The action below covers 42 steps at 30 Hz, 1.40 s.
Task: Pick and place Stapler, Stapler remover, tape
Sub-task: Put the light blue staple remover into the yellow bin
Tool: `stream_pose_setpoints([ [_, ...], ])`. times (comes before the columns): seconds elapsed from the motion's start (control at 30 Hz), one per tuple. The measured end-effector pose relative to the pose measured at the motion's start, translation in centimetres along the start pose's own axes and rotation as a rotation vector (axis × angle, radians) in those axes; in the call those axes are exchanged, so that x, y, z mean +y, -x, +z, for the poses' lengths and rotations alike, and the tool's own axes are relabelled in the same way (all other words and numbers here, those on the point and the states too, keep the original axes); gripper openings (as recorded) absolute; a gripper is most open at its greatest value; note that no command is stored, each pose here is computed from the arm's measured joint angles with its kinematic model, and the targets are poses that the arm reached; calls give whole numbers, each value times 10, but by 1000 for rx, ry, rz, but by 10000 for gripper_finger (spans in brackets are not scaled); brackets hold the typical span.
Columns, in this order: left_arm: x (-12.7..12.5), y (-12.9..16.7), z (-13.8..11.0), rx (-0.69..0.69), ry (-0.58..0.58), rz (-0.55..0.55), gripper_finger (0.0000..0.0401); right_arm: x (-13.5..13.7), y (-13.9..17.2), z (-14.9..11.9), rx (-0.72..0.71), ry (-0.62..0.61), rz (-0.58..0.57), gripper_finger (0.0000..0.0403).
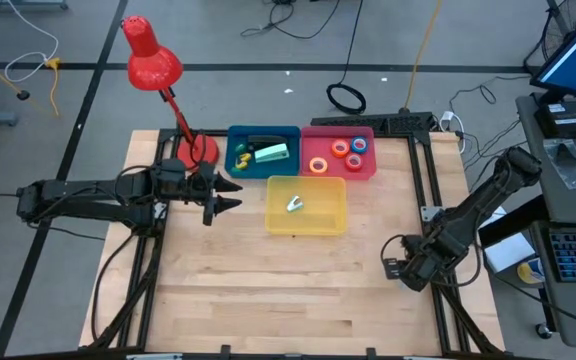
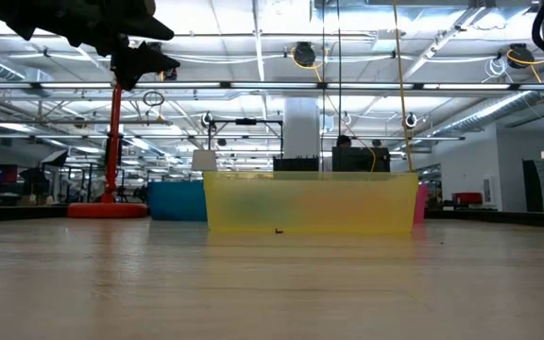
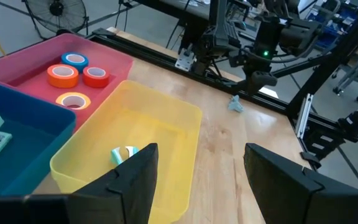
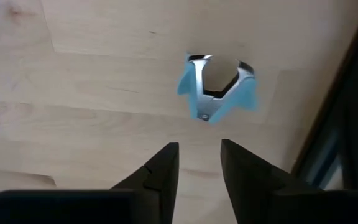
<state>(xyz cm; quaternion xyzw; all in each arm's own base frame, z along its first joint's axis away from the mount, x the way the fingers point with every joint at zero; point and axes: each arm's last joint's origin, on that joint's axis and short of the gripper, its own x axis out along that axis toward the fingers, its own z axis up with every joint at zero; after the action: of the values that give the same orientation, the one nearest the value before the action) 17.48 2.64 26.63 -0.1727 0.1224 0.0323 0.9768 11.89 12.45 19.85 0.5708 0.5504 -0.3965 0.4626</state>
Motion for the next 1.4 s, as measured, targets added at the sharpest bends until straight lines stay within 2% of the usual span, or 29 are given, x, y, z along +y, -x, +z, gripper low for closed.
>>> stream_pose_setpoints([
  [0.23,0,0,0,-1,6,1,239,2,-9,4,20,-5,30,114],
  [0.47,0,0,0,-1,7,0,239,7,-9,11,-20,12,72,105],
  [0.83,0,0,0,-1,0,1,239,7,-9,13,-34,25,61,101],
  [1.07,0,0,0,-1,-2,1,239,10,-16,11,-46,39,42,100],
  [1.4,0,0,0,-6,-10,17,239,15,-36,11,-94,90,-68,100],
])
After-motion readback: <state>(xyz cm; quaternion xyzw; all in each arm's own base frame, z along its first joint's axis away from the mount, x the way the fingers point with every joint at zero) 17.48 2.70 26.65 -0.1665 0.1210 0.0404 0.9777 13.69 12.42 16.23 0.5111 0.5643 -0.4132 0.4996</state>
